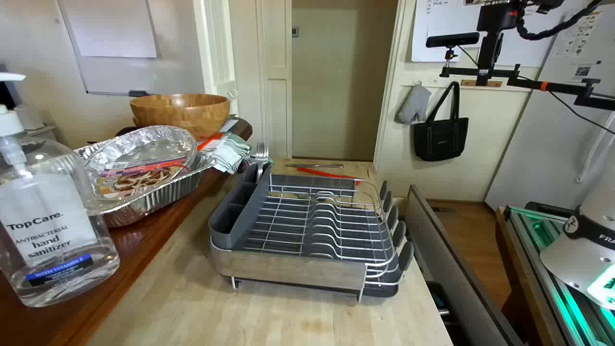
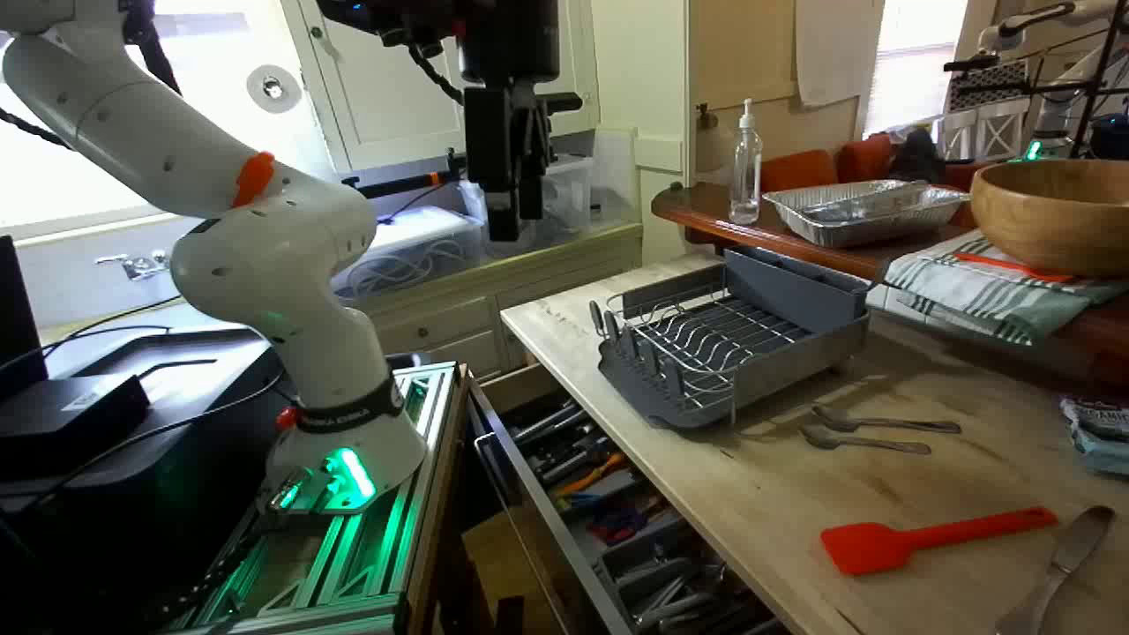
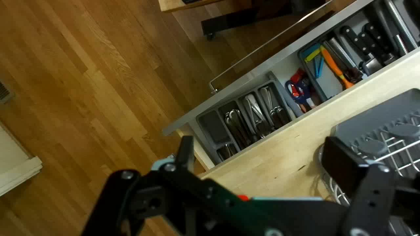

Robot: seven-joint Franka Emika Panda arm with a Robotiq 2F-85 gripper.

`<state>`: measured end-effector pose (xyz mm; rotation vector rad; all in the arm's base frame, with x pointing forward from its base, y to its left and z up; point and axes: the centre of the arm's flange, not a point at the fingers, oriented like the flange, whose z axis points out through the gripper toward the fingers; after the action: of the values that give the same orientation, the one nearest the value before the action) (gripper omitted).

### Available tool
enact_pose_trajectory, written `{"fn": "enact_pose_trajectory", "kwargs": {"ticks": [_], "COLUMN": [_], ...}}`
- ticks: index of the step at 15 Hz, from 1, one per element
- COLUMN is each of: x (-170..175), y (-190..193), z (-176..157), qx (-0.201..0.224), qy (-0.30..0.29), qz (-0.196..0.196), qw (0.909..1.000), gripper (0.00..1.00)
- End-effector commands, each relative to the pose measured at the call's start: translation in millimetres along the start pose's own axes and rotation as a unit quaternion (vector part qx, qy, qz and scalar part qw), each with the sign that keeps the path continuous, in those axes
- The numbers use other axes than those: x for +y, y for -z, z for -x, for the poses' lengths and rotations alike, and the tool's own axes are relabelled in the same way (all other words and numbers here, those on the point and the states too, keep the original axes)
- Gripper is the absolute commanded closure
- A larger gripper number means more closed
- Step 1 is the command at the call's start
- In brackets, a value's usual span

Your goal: Put one spoon in the dish rack

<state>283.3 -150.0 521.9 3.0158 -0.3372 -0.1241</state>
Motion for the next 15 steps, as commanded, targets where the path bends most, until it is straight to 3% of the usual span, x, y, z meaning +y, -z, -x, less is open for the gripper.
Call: {"fn": "enact_pose_trajectory", "kwargs": {"ticks": [1, 6, 8, 12, 15], "x": [0, 0, 2, 13, 23], "y": [0, 0, 0, 14, 6], "z": [0, 0, -18, -64, -90], "qx": [0.000, 0.000, -0.002, 0.051, 0.096], "qy": [0.000, 0.000, 0.016, 0.052, 0.034], "qz": [0.000, 0.000, 0.005, 0.044, 0.026], "qw": [1.0000, 1.0000, 0.9999, 0.9964, 0.9945], "gripper": [0.00, 0.00, 0.00, 0.00, 0.00]}}
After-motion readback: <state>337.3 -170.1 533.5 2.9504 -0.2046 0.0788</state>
